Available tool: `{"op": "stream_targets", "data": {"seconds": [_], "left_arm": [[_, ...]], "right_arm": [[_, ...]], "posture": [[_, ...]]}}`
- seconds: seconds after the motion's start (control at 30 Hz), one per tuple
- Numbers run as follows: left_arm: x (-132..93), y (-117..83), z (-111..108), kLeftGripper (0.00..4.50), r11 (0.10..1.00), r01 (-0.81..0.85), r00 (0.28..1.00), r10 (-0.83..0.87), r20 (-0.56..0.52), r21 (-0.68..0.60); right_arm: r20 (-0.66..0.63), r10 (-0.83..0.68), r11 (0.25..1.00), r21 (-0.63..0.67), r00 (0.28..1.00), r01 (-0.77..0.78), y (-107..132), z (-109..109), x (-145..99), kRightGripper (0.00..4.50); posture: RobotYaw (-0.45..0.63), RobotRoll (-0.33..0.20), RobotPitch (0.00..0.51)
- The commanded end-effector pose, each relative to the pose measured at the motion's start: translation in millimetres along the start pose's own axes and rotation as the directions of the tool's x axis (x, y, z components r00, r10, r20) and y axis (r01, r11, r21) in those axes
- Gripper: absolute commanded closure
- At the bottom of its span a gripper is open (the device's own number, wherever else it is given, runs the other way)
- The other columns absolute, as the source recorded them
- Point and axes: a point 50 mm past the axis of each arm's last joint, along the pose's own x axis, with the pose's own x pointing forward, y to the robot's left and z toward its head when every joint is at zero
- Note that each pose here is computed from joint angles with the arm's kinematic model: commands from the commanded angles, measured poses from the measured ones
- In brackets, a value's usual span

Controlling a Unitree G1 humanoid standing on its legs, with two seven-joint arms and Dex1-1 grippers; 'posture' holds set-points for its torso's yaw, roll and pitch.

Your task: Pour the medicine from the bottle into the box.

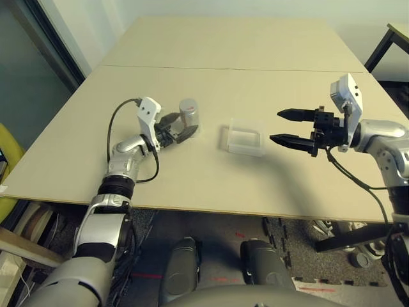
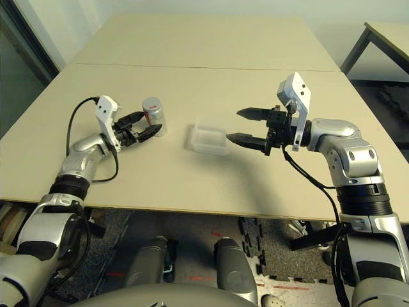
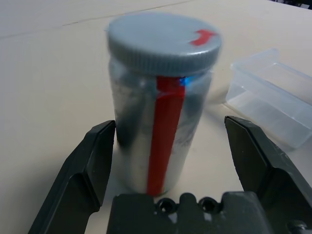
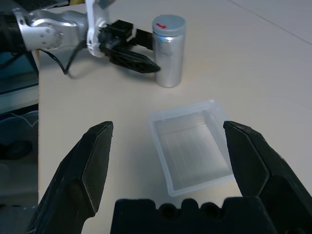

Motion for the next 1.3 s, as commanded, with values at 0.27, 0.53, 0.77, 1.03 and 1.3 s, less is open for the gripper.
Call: {"op": "stream_targets", "data": {"seconds": [0.27,0.53,0.77,1.03,1.3], "left_arm": [[12.9,2.5,1.8,0.02,0.998,-0.057,0.998,0.057,-0.001,0.015],[17.5,0.7,1.6,1.68,0.998,-0.06,0.998,0.06,0.013,-0.004],[15.9,2.4,11.2,1.68,1.0,0.001,0.999,-0.001,0.04,-0.003],[0.0,-2.2,39.5,1.68,0.951,0.308,0.949,-0.309,0.067,0.018],[-22.2,-17.1,67.4,1.68,0.84,0.543,0.84,-0.543,0.007,0.024]], "right_arm": [[-0.007,0.005,1.0,0.015,1.0,-0.005,6.6,-4.4,-1.7,0.0],[-0.003,-0.005,1.0,0.024,1.0,0.006,6.0,-7.7,-2.3,0.0],[-0.002,0.012,1.0,0.011,1.0,-0.012,6.4,-4.9,2.0,0.0],[-0.024,0.045,0.999,-0.028,0.999,-0.046,6.4,10.9,13.3,0.0],[0.032,0.141,0.989,-0.048,0.989,-0.14,15.3,43.4,46.5,0.0]], "posture": [[-0.18,0.0,0.1],[-0.18,0.0,0.091],[-0.17,0.0,0.082],[-0.15,0.0,0.077],[-0.12,0.0,0.07]]}}
